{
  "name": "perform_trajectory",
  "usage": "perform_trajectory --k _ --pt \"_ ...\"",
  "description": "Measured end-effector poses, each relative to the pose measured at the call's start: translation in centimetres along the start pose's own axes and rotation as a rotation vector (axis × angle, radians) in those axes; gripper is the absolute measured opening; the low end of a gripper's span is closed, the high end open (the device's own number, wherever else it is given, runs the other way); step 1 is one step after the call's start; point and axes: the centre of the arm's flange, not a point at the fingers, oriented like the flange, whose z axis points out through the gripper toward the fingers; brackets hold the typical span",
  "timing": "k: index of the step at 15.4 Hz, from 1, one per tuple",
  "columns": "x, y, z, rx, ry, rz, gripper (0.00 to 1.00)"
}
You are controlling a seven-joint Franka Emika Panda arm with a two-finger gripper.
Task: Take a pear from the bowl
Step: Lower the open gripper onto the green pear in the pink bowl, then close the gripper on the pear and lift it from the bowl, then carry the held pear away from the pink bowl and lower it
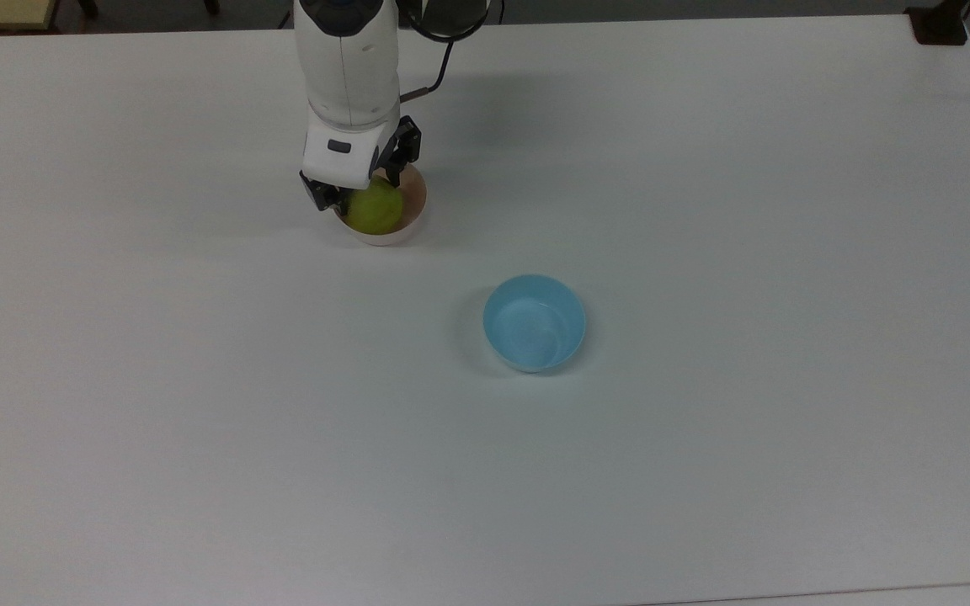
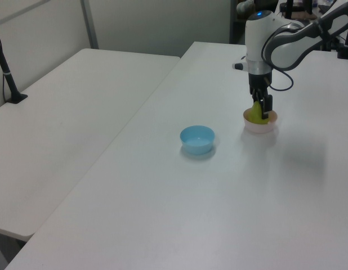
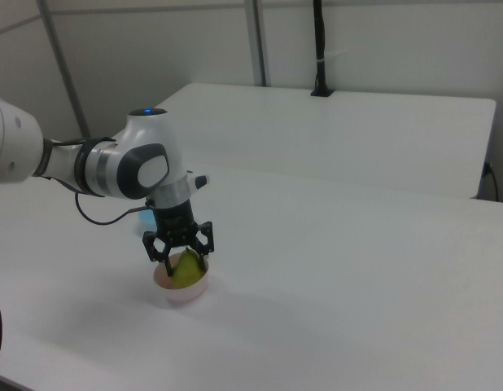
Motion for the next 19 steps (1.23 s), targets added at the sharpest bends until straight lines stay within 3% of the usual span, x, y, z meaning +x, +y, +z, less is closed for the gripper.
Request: perform_trajectory --k 11,16,19 --pt "0.3 -0.1 -1.9 -0.017 0.019 -0.02 0.71" --pt "-0.4 0.4 -9.8 -0.019 0.007 -0.004 0.71" --pt "-0.2 -0.6 -16.3 0.013 0.023 0.01 0.71"
